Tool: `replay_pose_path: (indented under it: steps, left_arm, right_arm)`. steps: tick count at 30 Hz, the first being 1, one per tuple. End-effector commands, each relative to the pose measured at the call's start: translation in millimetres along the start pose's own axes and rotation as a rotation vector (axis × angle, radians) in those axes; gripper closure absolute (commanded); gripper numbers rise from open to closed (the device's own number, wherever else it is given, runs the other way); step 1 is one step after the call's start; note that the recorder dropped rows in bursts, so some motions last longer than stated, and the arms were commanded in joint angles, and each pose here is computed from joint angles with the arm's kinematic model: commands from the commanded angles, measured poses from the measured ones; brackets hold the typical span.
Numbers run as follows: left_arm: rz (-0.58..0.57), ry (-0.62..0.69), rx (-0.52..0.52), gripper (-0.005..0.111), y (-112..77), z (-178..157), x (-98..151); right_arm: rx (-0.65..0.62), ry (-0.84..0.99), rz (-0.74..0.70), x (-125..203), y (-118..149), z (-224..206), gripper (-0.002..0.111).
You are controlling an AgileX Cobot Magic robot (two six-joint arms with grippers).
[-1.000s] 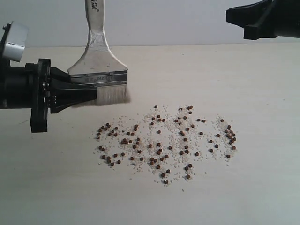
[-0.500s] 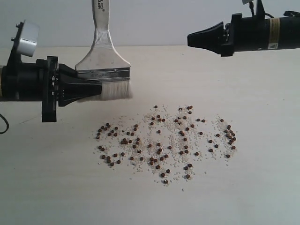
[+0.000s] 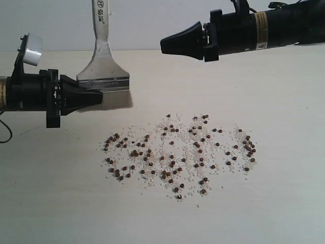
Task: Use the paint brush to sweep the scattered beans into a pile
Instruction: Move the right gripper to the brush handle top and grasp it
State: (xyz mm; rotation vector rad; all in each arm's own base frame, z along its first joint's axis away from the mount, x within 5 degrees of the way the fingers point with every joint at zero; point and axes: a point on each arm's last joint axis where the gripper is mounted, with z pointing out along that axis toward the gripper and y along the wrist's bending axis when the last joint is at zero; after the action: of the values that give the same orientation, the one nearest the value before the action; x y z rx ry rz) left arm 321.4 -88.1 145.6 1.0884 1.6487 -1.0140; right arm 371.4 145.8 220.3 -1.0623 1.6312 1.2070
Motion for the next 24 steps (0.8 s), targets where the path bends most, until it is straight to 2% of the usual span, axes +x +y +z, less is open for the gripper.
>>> replay_pose_path:
  steps: [1, 7, 12, 18, 20, 24]
  left_arm:
    - [-0.024, -0.004, 0.016, 0.107, 2.7, 2.5, 7.6]
    - [-0.014, 0.017, 0.039, 0.107, 0.7, 2.5, 9.8]
    - [-0.014, 0.017, 0.039, 0.107, 0.7, 2.5, 9.8]
    - [-0.004, 0.023, 0.046, 0.107, 0.0, 2.5, 10.4]
    - [-0.001, 0.025, 0.048, 0.107, -0.1, 2.5, 10.5]
    - [0.01, 0.025, 0.048, 0.107, -0.1, 2.5, 10.5]
  right_arm:
    - [0.036, -0.147, 0.04, -18.2, -0.3, 0.9, 0.108]
    - [0.011, -0.149, -0.082, -18.1, 6.9, 15.6, 0.108]
    - [-0.048, -0.131, -0.183, -16.1, 21.4, 38.4, 0.095]
    - [-0.06, -0.13, -0.119, -14.9, 22.8, 42.2, 0.094]
    - [-0.06, -0.128, -0.105, -13.4, 21.9, 42.8, 0.087]
    - [-0.039, -0.174, -0.079, -16.8, 19.1, 41.9, 0.059]
